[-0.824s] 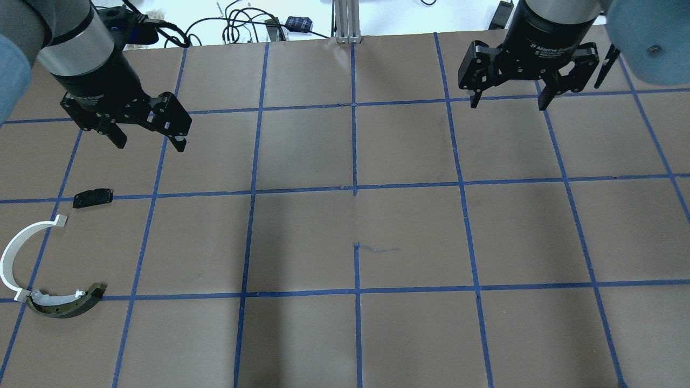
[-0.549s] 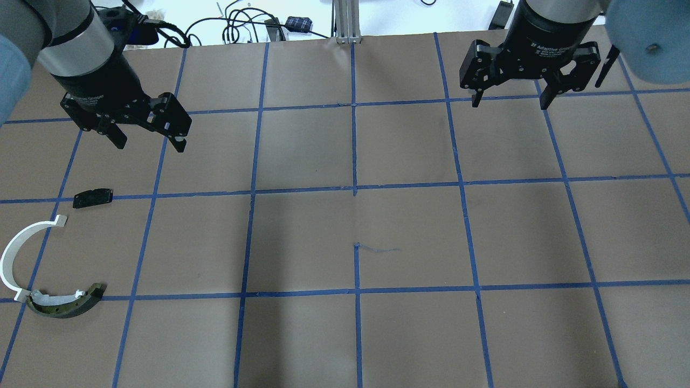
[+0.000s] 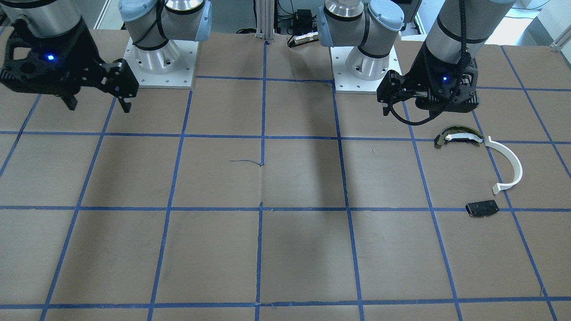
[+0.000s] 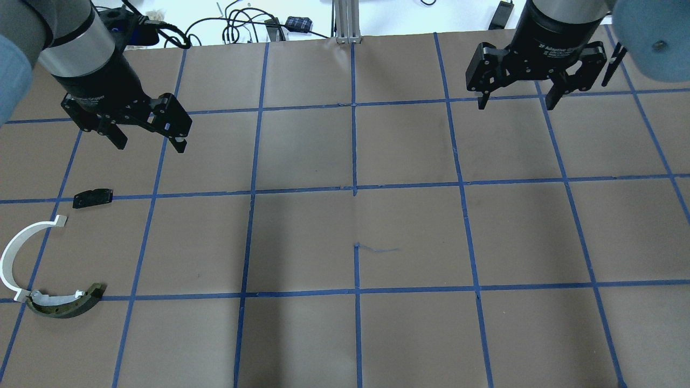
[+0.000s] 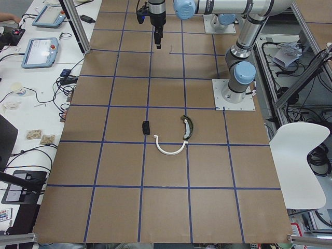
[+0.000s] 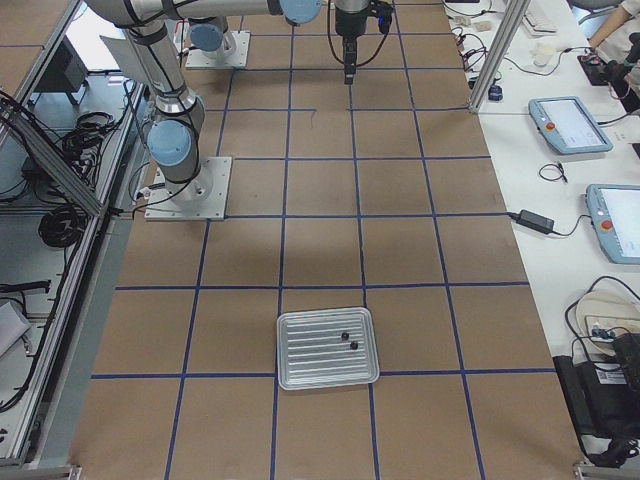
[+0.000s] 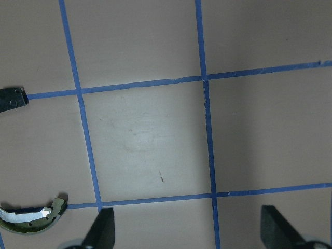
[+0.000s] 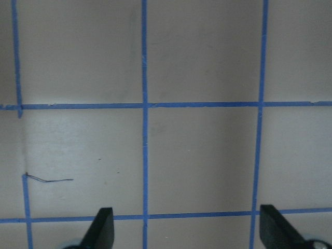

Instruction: Place bearing gear from tray to pile

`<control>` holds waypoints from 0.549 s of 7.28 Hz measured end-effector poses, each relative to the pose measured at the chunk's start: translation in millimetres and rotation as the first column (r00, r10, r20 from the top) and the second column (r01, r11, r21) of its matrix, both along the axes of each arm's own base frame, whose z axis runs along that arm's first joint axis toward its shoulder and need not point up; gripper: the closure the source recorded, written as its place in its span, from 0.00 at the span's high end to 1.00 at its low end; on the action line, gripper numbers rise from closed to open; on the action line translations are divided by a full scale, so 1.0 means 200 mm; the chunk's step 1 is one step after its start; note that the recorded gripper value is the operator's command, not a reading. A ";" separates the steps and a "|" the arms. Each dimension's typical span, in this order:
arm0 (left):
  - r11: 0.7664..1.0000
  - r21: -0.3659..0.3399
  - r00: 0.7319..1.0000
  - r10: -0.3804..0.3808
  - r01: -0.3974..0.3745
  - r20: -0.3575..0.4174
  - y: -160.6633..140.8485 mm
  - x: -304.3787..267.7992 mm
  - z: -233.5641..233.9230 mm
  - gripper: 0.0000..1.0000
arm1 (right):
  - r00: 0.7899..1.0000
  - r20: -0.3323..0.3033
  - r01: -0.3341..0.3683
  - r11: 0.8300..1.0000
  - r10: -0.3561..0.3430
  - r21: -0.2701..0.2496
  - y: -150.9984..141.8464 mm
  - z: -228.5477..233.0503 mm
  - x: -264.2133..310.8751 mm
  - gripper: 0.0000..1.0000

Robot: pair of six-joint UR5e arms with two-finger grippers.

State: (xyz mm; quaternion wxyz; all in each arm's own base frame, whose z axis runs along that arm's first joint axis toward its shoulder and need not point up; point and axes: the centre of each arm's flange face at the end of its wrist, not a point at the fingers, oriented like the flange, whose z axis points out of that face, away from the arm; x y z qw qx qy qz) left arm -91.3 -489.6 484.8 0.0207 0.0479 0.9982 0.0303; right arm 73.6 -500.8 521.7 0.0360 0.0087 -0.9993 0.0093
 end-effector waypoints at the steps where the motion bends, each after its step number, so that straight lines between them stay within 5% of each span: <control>1: 1.000 0.000 1.000 0.000 0.000 0.000 0.00 0.00 0.00 1.00 | 0.999 -0.027 -0.023 1.000 0.023 0.015 0.00 0.01 -0.27 0.94; 4: 1.000 -0.003 1.000 0.000 0.000 0.000 0.00 0.00 0.00 1.00 | 0.987 -0.027 -0.157 0.984 0.160 0.081 -0.03 -0.18 -1.28 0.89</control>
